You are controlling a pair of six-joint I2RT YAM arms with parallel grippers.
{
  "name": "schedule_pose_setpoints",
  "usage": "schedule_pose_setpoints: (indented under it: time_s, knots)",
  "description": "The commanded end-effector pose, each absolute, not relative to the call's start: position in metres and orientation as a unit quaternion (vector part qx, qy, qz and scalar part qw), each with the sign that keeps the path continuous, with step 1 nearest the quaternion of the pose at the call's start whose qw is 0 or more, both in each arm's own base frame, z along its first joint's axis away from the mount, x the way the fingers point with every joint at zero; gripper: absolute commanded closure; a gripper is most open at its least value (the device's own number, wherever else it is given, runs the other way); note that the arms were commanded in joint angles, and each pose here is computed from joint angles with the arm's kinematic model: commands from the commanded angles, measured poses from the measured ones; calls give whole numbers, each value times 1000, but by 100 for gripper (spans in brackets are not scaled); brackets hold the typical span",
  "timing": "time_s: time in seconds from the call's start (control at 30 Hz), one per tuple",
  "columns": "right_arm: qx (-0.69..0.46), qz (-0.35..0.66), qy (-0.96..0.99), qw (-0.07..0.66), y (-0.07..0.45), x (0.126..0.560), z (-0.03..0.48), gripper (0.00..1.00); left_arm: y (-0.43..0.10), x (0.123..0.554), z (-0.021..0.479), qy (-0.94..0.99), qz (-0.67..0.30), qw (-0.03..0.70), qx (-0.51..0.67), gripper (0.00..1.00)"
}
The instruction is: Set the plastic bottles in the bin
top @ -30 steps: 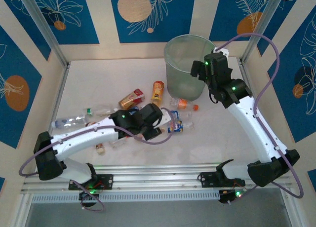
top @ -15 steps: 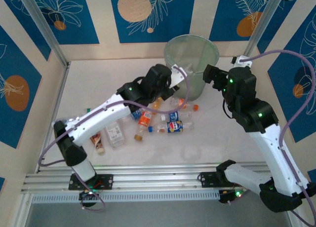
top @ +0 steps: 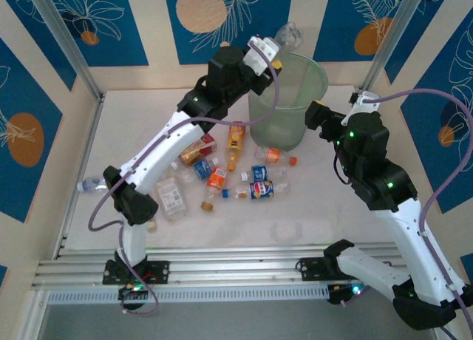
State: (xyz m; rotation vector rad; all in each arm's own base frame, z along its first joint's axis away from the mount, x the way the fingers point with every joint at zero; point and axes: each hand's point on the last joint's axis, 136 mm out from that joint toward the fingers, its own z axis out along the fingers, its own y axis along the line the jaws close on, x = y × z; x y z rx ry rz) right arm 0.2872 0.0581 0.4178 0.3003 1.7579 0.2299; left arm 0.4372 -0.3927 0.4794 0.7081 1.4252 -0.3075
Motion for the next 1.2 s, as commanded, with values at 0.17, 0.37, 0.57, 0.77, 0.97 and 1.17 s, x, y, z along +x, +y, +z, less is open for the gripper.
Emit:
schedule_pose_setpoints:
  time_s: [0.17, 0.37, 0.57, 0.77, 0.97, 1.17]
  knots:
    - [124, 122, 749, 639, 69, 297, 427, 1, -396, 466, 523, 577, -303, 728, 211, 53]
    - [119, 125, 757, 630, 74, 301, 421, 1, -402, 490, 498, 589, -351, 705, 179, 53]
    - [114, 129, 766, 619, 80, 305, 415, 1, -414, 509, 461, 618, -364, 678, 162, 52]
    - [116, 124, 771, 613, 79, 306, 412, 1, -418, 523, 429, 651, -353, 655, 147, 51]
    - [117, 118, 774, 611, 78, 308, 409, 1, -421, 526, 402, 664, -356, 642, 141, 46]
    - [117, 115, 774, 611, 78, 309, 409, 1, -409, 521, 402, 658, -346, 657, 130, 36]
